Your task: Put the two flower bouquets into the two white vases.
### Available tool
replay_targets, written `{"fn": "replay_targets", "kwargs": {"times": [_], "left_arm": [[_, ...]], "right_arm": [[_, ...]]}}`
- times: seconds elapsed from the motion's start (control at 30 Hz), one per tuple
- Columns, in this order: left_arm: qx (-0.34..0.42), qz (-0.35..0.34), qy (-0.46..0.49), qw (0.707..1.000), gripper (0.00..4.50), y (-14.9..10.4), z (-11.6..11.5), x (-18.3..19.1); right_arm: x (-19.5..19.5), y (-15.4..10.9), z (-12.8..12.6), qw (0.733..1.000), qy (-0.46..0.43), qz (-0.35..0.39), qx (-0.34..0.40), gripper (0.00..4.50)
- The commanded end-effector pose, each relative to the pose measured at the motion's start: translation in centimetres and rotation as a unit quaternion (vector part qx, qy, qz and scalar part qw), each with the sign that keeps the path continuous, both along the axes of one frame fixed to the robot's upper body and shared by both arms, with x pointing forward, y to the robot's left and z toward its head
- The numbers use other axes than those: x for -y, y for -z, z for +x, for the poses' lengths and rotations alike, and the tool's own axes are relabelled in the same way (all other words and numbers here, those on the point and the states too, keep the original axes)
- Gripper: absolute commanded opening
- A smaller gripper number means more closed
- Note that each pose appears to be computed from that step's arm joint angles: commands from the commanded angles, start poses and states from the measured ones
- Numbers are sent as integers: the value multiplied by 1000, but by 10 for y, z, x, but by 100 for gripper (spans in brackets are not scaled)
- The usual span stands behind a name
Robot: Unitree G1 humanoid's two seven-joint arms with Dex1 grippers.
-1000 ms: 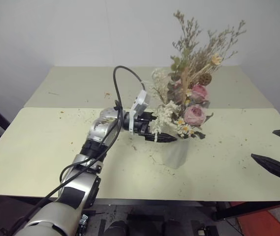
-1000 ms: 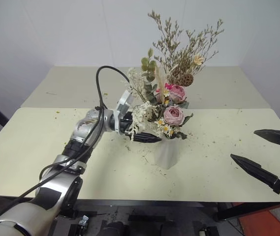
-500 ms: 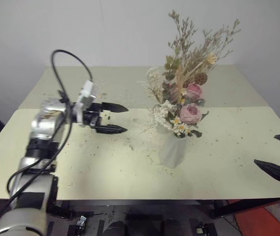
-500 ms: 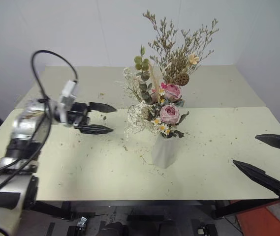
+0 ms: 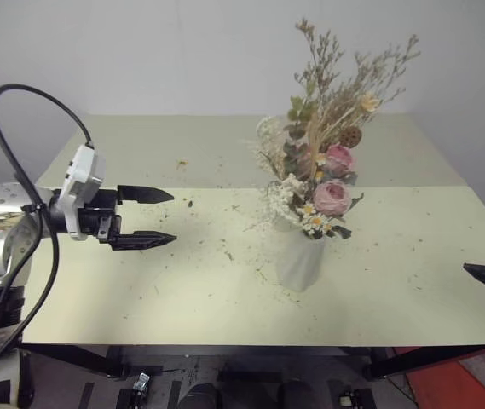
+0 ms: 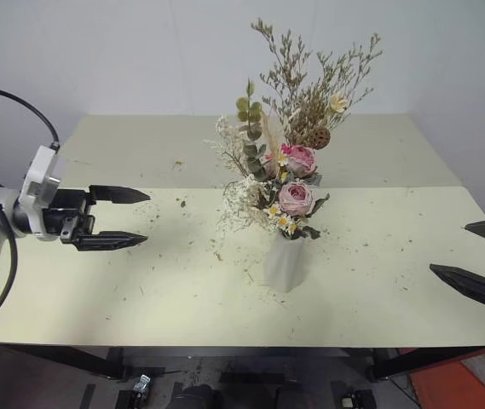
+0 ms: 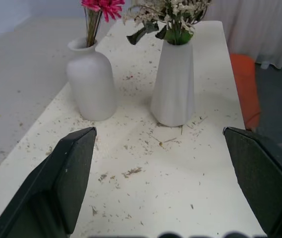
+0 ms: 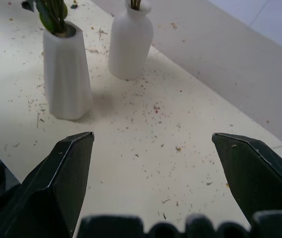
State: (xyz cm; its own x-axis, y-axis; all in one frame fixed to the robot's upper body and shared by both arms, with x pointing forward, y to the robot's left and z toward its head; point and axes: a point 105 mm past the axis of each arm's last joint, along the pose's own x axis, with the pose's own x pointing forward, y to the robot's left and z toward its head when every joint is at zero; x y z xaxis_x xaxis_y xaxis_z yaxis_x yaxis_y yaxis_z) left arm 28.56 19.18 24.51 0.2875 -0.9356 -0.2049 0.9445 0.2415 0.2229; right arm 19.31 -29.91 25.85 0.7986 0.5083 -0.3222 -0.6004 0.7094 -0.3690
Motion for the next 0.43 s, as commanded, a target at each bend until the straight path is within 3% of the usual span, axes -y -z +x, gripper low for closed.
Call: {"fn": "replay_targets", "kwargs": {"times": [0.03, 0.43], "left_arm": [[21, -2, -2, 1000, 446, -15, -8, -2], [23, -7, -4, 1000, 446, -15, -5, 1]], "right_arm": [[3, -11, 3, 1000, -3, -20, 18, 450], [8, -12, 3, 999, -1, -30, 14, 450]]}}
